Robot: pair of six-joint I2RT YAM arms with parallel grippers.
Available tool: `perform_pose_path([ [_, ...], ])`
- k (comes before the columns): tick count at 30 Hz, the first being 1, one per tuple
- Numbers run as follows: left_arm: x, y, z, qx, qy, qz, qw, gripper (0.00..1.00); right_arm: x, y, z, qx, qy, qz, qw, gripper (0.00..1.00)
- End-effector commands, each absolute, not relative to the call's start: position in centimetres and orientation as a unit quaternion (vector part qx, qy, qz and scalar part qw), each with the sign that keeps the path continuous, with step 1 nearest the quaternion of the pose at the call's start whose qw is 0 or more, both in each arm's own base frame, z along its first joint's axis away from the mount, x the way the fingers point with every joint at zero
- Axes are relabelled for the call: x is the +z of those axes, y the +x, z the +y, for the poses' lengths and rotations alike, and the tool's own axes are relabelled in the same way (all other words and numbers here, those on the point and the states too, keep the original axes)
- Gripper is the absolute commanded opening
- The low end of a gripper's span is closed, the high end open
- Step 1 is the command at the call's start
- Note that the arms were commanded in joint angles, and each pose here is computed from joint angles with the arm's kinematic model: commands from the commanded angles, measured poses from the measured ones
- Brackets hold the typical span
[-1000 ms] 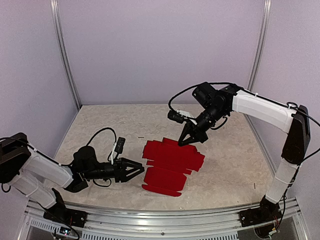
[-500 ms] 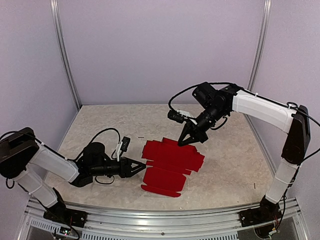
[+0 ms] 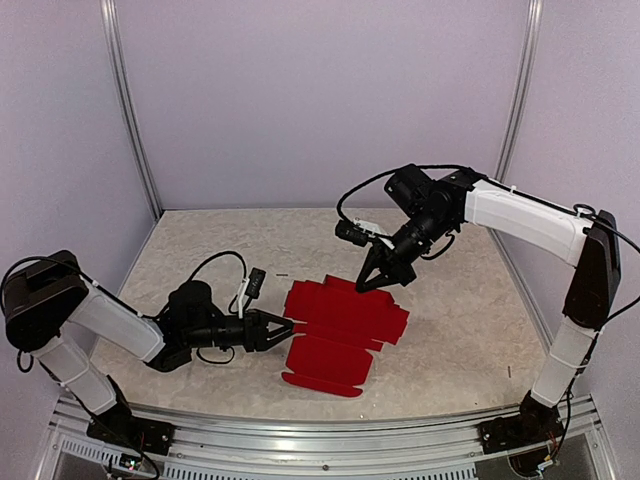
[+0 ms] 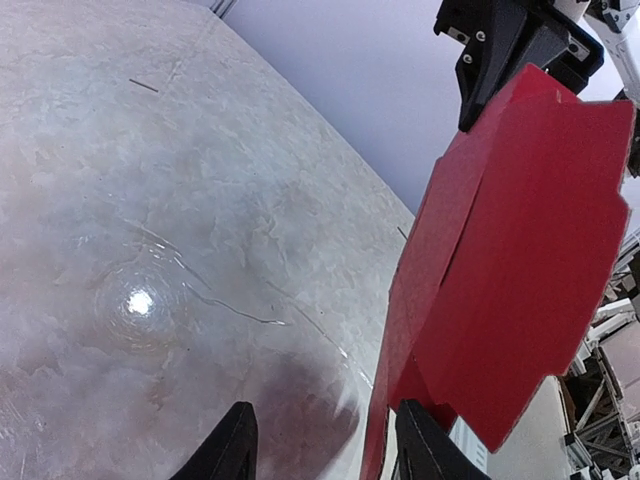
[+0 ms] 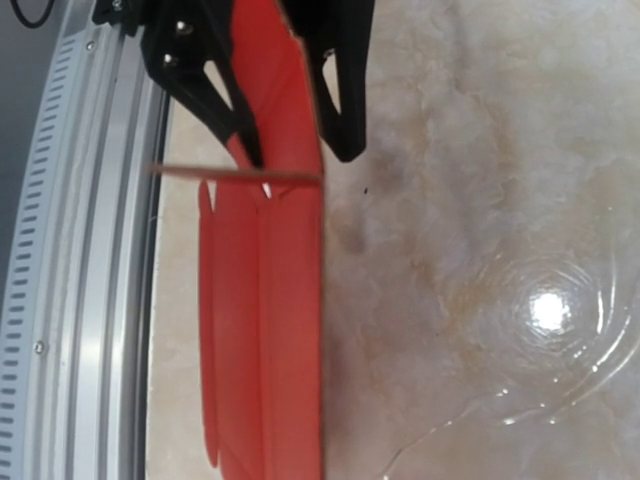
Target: Fold the paper box
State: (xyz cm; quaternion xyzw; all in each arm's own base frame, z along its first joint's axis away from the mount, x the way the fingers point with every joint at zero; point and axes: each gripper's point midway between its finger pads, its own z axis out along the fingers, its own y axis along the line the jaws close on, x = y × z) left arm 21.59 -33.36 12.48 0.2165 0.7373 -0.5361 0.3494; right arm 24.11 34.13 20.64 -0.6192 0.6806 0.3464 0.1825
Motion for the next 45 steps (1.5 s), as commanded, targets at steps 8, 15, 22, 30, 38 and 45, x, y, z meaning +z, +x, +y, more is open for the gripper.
perform_pose_path([
  [8, 13.8, 20.5, -34.8, -0.567, 0.243, 0.708, 0.344, 0.48, 21.1, 24.3, 34.2, 0.351, -0.615, 0.681, 0.185, 0.00],
  [15, 14.7, 19.7, -35.7, -0.604, 0.254, 0.677, 0.335, 0.48, 21.7, 24.2, 34.4, 0.358, -0.614, 0.678, 0.189, 0.00],
  [22, 14.6, 19.6, -36.0, -0.630, 0.241, 0.665, 0.321, 0.50, 21.7, 24.3, 34.2, 0.352, -0.615, 0.679, 0.192, 0.00],
  [30, 14.0, 19.2, -33.8, -0.619, 0.216, 0.683, 0.321, 0.50, 21.6, 24.4, 33.9, 0.341, -0.616, 0.682, 0.199, 0.00],
  [38, 14.4, 18.7, -35.4, -0.623, 0.237, 0.676, 0.313, 0.50, 21.5, 24.6, 34.2, 0.344, -0.617, 0.681, 0.195, 0.00],
  [45, 14.1, 19.4, -36.2, -0.629, 0.230, 0.674, 0.312, 0.48, 21.7, 24.4, 34.0, 0.345, -0.616, 0.679, 0.198, 0.00],
])
